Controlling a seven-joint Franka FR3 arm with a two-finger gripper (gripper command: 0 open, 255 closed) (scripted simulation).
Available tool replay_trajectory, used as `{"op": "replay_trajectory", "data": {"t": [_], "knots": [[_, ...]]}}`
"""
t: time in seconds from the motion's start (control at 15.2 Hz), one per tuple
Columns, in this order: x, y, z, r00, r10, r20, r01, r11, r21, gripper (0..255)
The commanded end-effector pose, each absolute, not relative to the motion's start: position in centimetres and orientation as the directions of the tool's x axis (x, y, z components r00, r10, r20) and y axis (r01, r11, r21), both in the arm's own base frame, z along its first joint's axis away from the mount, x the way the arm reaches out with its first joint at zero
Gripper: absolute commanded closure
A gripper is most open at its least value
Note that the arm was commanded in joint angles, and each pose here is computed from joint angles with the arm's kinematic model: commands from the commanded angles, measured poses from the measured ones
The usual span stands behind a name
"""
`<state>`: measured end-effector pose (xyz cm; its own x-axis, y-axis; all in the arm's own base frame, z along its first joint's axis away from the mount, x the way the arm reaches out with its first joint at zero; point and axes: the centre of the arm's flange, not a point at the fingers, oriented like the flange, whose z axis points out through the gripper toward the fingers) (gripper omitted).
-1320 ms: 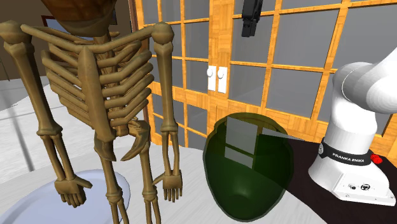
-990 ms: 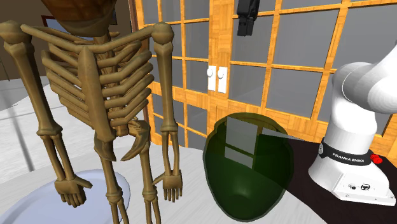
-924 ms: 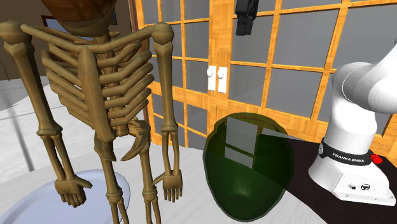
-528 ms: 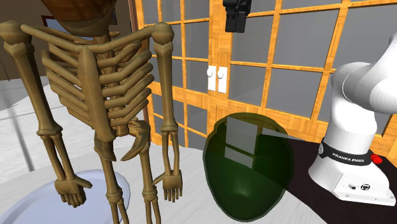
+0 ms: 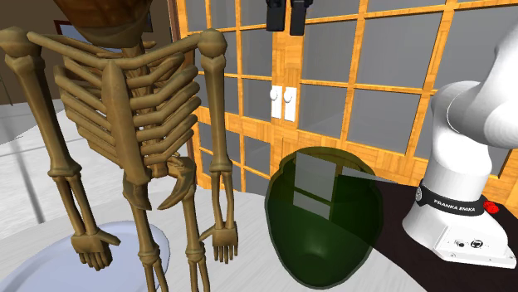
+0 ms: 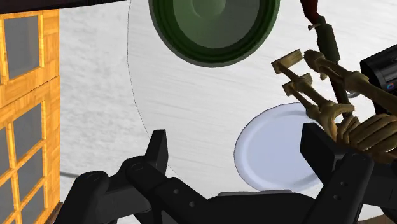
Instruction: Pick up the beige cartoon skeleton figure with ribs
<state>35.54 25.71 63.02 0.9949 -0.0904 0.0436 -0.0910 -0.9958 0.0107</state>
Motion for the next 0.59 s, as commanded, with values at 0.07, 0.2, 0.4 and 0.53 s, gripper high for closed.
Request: {"op": "replay_trajectory", "data": {"t": [0.07, 0.2, 0.4, 0.53], "knots": [[36.2, 29.4, 63.3, 0.995, -0.095, 0.035, -0.095, -0.996, 0.002, 0], [36.7, 31.9, 63.5, 0.995, -0.096, 0.029, -0.096, -0.995, -0.003, 0], [37.4, 35.7, 63.9, 0.995, -0.099, 0.021, -0.099, -0.995, -0.010, 0], [37.9, 38.2, 64.1, 0.995, -0.101, 0.015, -0.101, -0.995, -0.015, 0]]}}
